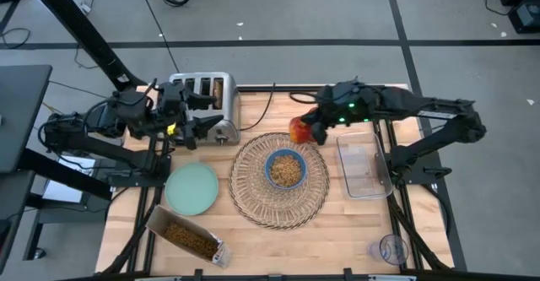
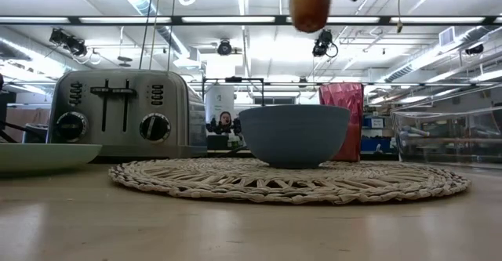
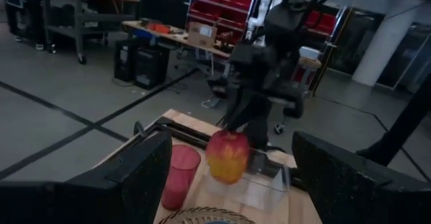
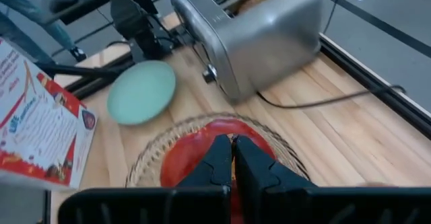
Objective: Arrange a breakfast setting
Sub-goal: Put the red apple to the top left of the blue bowl
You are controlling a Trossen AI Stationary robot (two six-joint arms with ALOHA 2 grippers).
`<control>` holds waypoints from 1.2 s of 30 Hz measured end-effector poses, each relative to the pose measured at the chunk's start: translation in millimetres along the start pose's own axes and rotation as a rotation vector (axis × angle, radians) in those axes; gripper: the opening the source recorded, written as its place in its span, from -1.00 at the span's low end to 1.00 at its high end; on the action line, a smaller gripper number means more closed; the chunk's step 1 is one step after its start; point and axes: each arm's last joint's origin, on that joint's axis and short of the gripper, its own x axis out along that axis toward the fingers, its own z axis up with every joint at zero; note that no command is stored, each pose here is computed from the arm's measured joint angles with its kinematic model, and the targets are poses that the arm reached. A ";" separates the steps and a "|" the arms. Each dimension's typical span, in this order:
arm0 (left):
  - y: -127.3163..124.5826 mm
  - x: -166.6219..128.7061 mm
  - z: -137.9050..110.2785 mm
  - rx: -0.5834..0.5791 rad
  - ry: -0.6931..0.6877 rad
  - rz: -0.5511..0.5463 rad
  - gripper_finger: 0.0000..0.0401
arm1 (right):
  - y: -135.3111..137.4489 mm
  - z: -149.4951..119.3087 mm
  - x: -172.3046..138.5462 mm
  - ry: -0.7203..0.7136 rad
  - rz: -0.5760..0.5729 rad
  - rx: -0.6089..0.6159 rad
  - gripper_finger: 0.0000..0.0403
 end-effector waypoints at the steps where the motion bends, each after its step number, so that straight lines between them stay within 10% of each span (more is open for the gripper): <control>1: 0.7 -2.3 0.7 0.001 -0.001 -0.004 0.56 | 1.9 1.3 7.1 -0.008 0.003 0.000 -0.96; 36: 13.5 -22.2 -20.1 0.103 0.257 0.011 0.56 | 8.6 -43.2 224.2 0.011 -0.112 -0.137 -0.96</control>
